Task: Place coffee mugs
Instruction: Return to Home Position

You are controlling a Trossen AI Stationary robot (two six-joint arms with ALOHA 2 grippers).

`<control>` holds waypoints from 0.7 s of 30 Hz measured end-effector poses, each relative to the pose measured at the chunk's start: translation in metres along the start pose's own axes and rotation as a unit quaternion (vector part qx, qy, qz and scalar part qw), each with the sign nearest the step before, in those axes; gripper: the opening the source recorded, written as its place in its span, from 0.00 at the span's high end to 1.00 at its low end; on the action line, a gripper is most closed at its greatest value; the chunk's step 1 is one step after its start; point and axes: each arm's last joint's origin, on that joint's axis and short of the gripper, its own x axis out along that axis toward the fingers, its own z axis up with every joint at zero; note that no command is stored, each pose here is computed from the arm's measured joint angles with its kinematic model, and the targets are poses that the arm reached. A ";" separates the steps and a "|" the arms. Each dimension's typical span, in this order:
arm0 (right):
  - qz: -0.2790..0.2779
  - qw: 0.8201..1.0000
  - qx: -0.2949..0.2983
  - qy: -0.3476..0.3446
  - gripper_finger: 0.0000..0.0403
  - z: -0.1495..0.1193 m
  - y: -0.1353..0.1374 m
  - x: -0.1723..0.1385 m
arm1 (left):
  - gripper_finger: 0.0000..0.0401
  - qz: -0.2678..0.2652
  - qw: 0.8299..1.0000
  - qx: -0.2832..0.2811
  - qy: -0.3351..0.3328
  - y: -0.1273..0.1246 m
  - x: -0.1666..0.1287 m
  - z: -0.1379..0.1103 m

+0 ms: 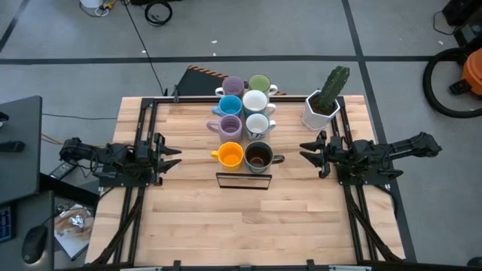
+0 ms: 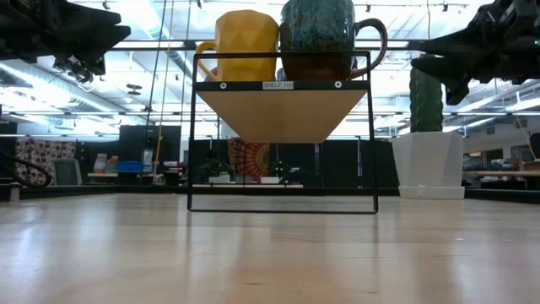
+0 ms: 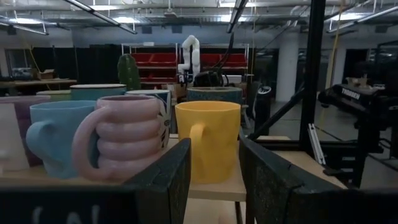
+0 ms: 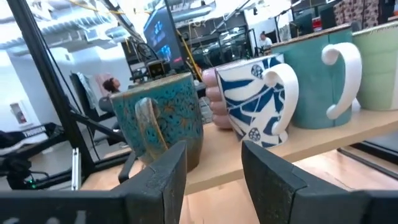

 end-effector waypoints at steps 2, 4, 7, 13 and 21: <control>-0.004 1.000 0.000 -0.006 0.60 0.001 0.000 0.000 | 0.65 0.000 1.000 -0.013 0.000 0.000 0.000 0.000; -0.005 1.000 -0.002 -0.006 0.60 0.001 0.000 0.000 | 0.65 0.000 1.000 -0.028 0.000 0.000 0.000 0.000; -0.011 0.997 -0.079 0.009 0.60 -0.002 -0.001 0.000 | 0.65 0.000 0.999 -0.036 0.000 0.000 0.000 0.000; -0.010 0.985 -0.175 0.008 0.60 -0.002 -0.001 0.000 | 0.65 0.000 0.999 -0.037 0.000 0.000 0.000 0.000; -0.010 0.985 -0.175 0.008 0.60 -0.002 -0.001 0.000 | 0.65 0.000 0.999 -0.037 0.000 0.000 0.000 0.000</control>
